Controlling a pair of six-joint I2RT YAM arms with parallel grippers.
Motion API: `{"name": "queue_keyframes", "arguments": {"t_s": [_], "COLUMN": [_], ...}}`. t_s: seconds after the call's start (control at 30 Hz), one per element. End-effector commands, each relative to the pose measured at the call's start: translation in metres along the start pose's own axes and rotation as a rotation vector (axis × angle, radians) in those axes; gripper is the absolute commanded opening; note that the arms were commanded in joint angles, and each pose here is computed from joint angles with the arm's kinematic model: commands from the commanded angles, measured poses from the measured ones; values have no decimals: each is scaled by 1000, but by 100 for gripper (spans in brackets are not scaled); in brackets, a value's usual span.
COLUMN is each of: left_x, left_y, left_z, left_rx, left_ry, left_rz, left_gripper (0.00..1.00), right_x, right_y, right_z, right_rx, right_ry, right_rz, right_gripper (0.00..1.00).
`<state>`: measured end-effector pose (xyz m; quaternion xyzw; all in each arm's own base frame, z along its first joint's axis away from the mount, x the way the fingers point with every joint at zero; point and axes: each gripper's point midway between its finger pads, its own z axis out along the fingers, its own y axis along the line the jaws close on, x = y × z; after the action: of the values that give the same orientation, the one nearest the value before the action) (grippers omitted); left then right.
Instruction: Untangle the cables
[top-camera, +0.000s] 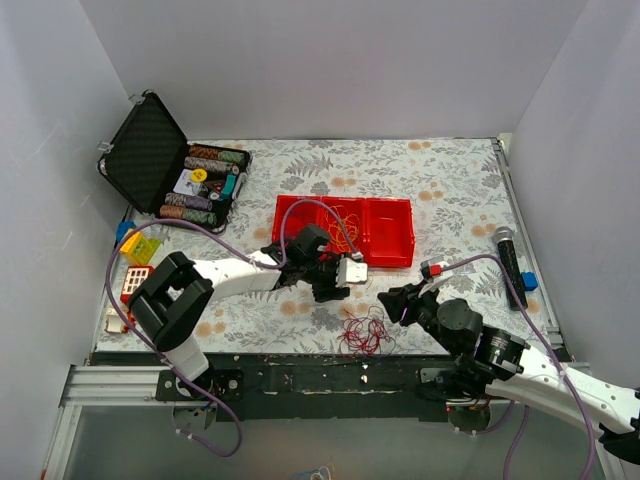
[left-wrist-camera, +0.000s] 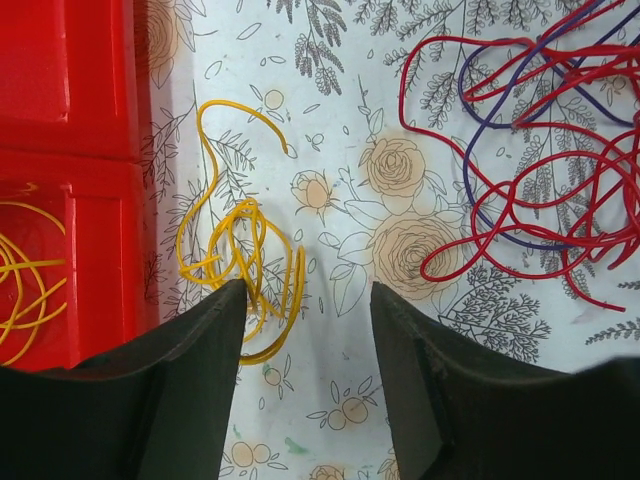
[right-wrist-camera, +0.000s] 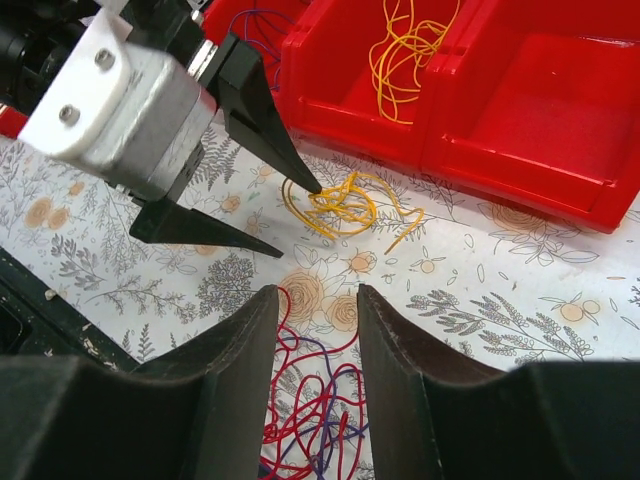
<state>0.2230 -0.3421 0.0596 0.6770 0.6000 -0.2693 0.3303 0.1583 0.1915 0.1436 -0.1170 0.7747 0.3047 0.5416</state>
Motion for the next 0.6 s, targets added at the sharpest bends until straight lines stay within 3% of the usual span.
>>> {"name": "queue_keyframes", "arguments": {"t_s": [0.0, 0.17, 0.33, 0.47, 0.57], "left_x": [0, 1, -5, -37, -86], "left_y": [7, 11, 13, 22, 32], "left_z": [2, 2, -5, -22, -50], "left_rx": [-33, -61, -97, -150, -203], "left_ry": [-6, -11, -22, -83, -184], "left_rz": [153, 186, 235, 183, 106], "left_gripper": [48, 20, 0, 0, 0], "right_x": [-30, -30, -31, -32, -37], "right_y": [9, 10, 12, 8, 7], "right_z": [-3, -1, -1, -2, -5], "right_rx": [-15, -17, -17, 1, 9], "right_ry": [-77, -77, -69, -65, -75], "right_rz": [20, 23, 22, 10, 5], "right_gripper": [45, 43, 41, 39, 39]}}
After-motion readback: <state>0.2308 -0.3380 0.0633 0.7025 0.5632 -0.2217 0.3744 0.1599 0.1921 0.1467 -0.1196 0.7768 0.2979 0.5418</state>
